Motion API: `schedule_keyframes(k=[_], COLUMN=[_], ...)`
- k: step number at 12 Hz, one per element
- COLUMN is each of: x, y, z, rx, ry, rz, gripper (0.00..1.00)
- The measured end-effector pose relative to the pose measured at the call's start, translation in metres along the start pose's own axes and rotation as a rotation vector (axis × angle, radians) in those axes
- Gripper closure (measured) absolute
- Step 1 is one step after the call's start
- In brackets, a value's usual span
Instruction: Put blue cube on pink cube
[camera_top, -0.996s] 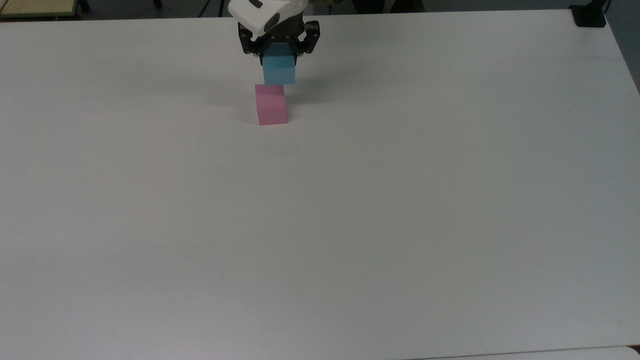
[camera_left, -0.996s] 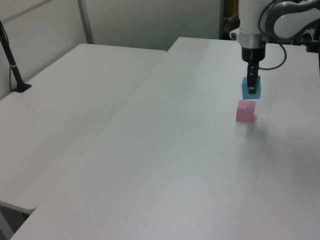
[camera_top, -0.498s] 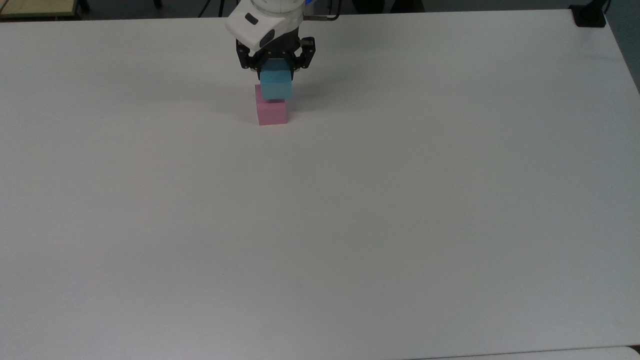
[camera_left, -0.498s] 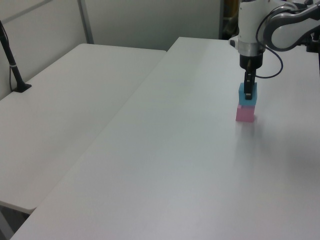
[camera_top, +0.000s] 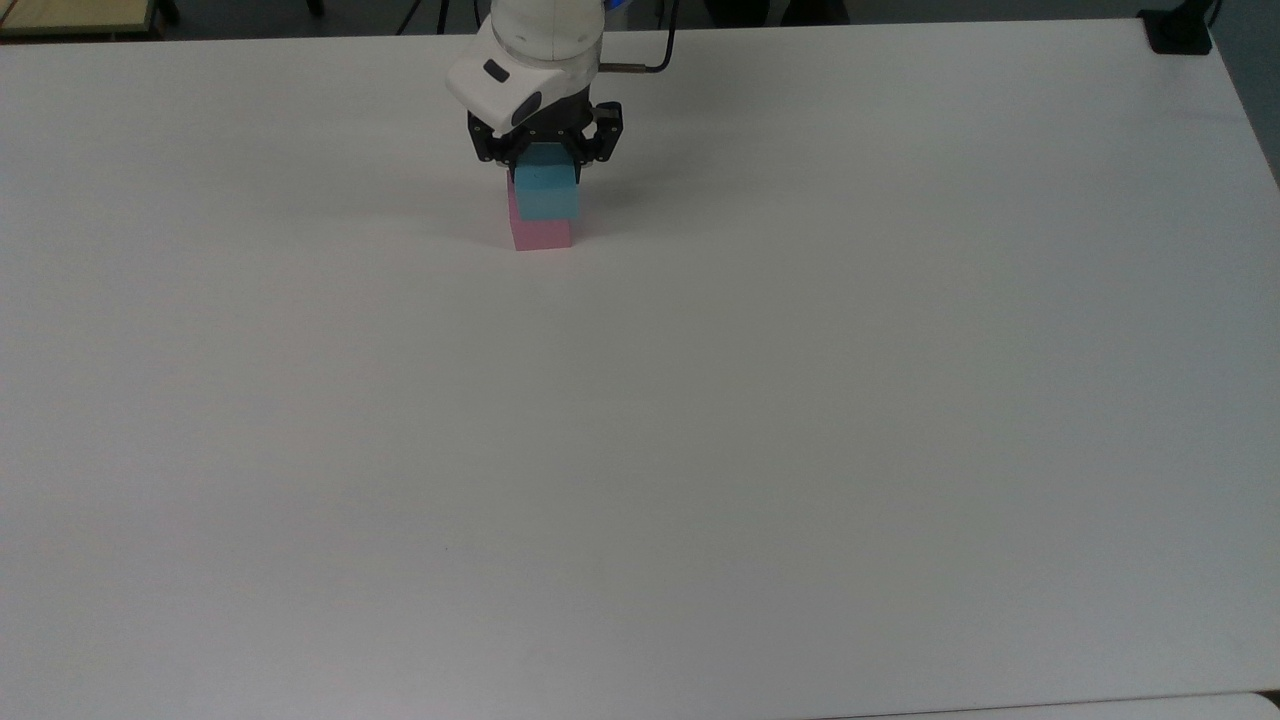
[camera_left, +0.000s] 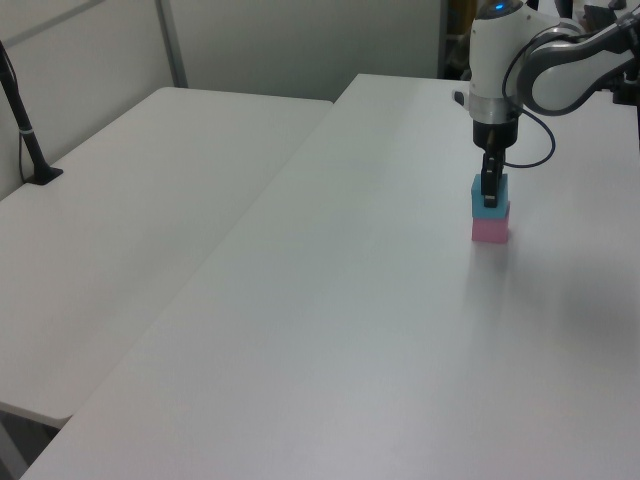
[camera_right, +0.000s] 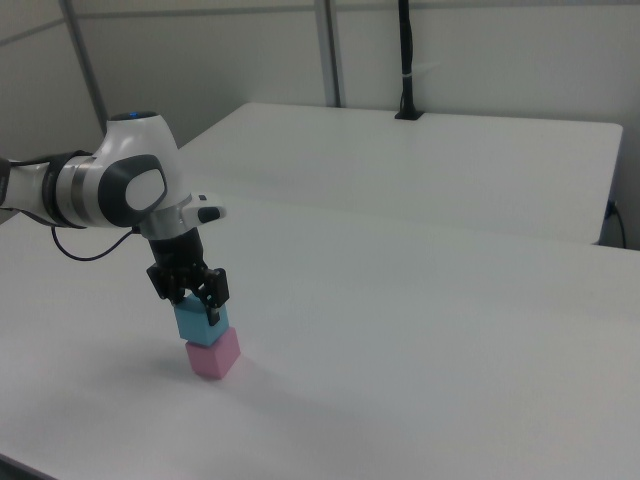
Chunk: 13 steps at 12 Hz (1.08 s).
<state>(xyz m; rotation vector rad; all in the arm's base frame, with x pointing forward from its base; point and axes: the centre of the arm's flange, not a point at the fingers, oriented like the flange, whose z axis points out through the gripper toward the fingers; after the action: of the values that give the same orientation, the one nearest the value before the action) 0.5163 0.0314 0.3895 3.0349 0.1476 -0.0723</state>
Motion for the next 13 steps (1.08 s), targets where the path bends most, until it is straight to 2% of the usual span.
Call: schedule_keyframes(k=[1, 3, 6, 8, 10, 13], x=[0.000, 0.000, 0.001, 0.008, 0.019, 0.016], y=[0.002, 0.010, 0.019, 0.024, 0.038, 0.050], z=[0.001, 0.007, 0.005, -0.023, -0.095, -0.201], rx=[-0.001, -0.001, -0.001, -0.004, 0.005, 0.020], ry=[-0.002, -0.013, -0.008, 0.005, 0.022, 0.059], rz=[0.004, 0.018, 0.034, 0.043, 0.078, 0.107], gripper=[0.31, 0.01, 0.00, 0.00, 0.00, 0.00])
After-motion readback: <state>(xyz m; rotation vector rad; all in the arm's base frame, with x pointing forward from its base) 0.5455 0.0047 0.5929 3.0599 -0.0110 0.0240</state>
